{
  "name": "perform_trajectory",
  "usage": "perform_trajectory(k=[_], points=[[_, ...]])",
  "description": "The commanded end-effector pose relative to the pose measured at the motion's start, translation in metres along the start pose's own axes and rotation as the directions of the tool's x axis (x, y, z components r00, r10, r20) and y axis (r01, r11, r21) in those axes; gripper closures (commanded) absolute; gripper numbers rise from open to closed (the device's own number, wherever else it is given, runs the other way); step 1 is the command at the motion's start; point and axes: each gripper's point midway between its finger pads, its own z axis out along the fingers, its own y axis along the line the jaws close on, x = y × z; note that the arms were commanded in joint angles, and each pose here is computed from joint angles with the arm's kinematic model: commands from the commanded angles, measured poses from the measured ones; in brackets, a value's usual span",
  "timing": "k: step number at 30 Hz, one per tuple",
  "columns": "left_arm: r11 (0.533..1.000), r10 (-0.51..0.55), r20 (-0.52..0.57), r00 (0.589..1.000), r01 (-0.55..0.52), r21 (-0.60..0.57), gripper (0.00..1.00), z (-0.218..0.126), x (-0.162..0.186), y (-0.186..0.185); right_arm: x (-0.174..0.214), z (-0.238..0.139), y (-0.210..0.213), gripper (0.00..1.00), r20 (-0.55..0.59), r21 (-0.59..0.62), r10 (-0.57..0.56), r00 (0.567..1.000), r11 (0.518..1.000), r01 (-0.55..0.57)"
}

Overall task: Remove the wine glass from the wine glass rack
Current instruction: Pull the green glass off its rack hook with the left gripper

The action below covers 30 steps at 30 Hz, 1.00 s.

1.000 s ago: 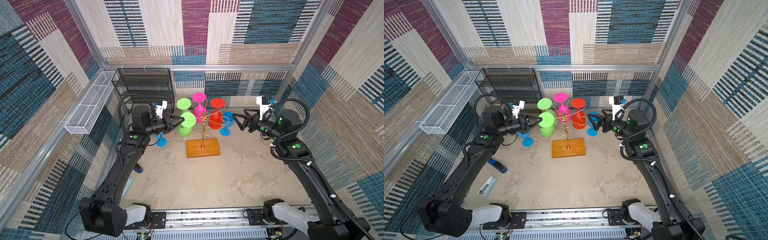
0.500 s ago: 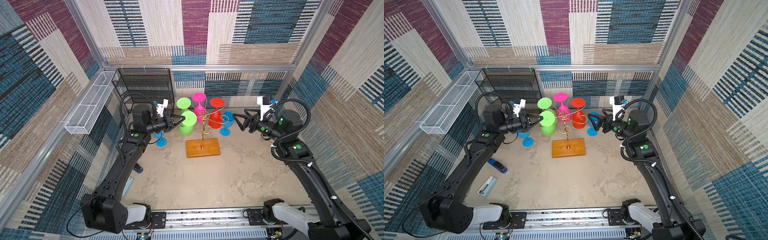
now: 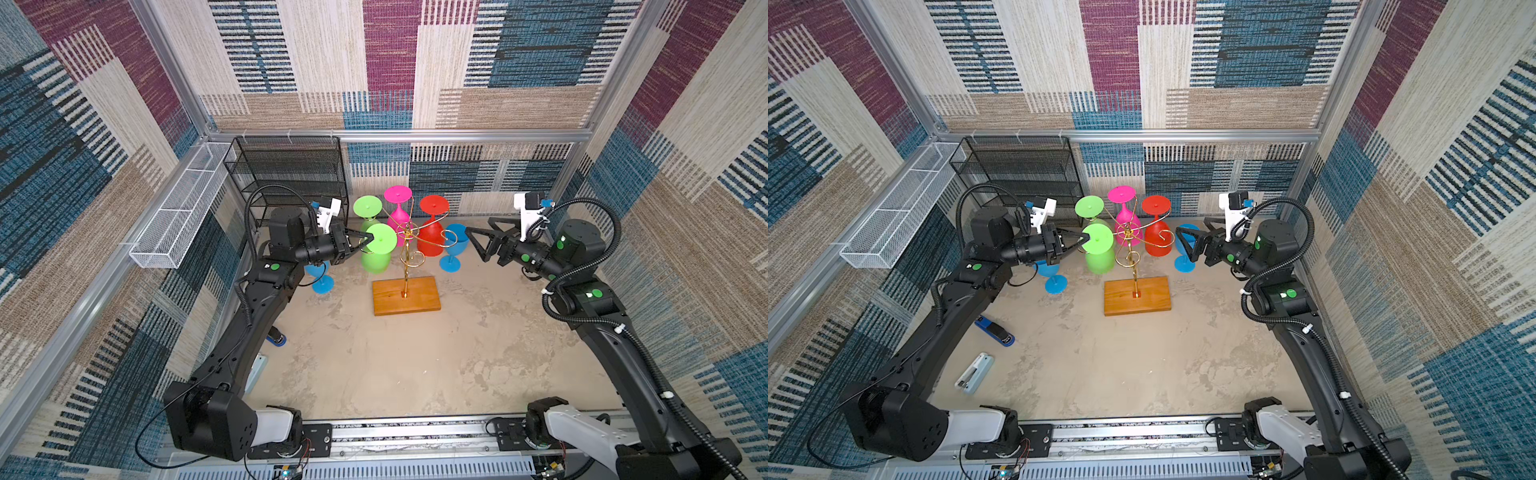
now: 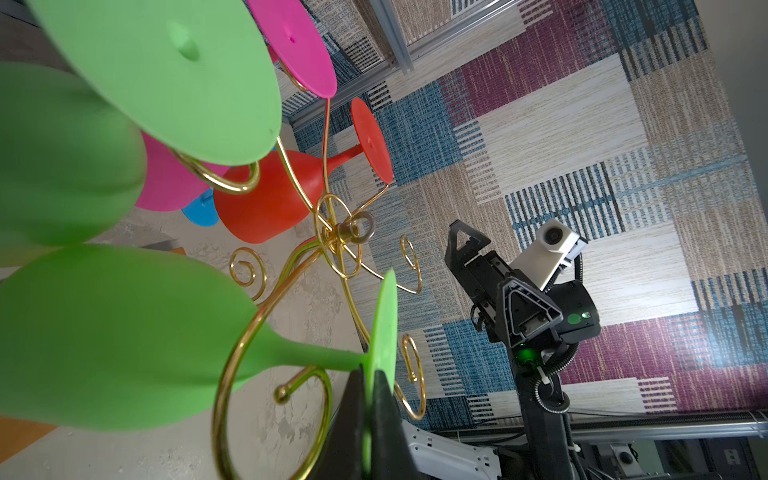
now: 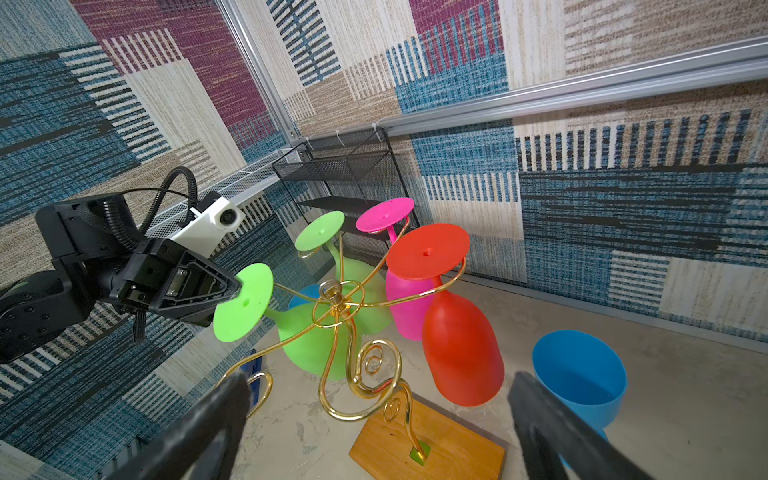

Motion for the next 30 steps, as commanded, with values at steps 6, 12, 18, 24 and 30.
perform_trajectory(k=[6,12,18,24,30], points=[[0.999,0.049,-0.056,0.997,-0.048,0.022,1.0,-0.006,0.017,-0.007,-0.005,0.0,0.0,0.01,0.017,0.006,-0.004,1.0,1.0,0.003],[0.998,0.058,-0.072,0.996,-0.057,0.017,1.0,-0.008,0.021,-0.008,-0.004,-0.001,-0.001,0.01,0.015,0.009,-0.003,1.0,1.0,0.003],[0.998,0.067,-0.079,0.995,-0.068,-0.013,1.0,-0.016,0.023,-0.006,-0.003,-0.001,0.0,0.01,0.014,0.008,-0.003,1.0,1.0,0.003],[0.997,0.074,-0.08,0.994,-0.076,-0.031,1.0,-0.034,0.029,-0.008,-0.007,-0.002,0.001,0.01,0.025,0.01,-0.01,1.0,1.0,0.01],[0.997,0.068,-0.089,0.994,-0.071,-0.031,1.0,-0.052,0.038,-0.011,-0.013,0.0,0.001,0.01,0.03,0.008,-0.022,0.999,1.0,0.022]])
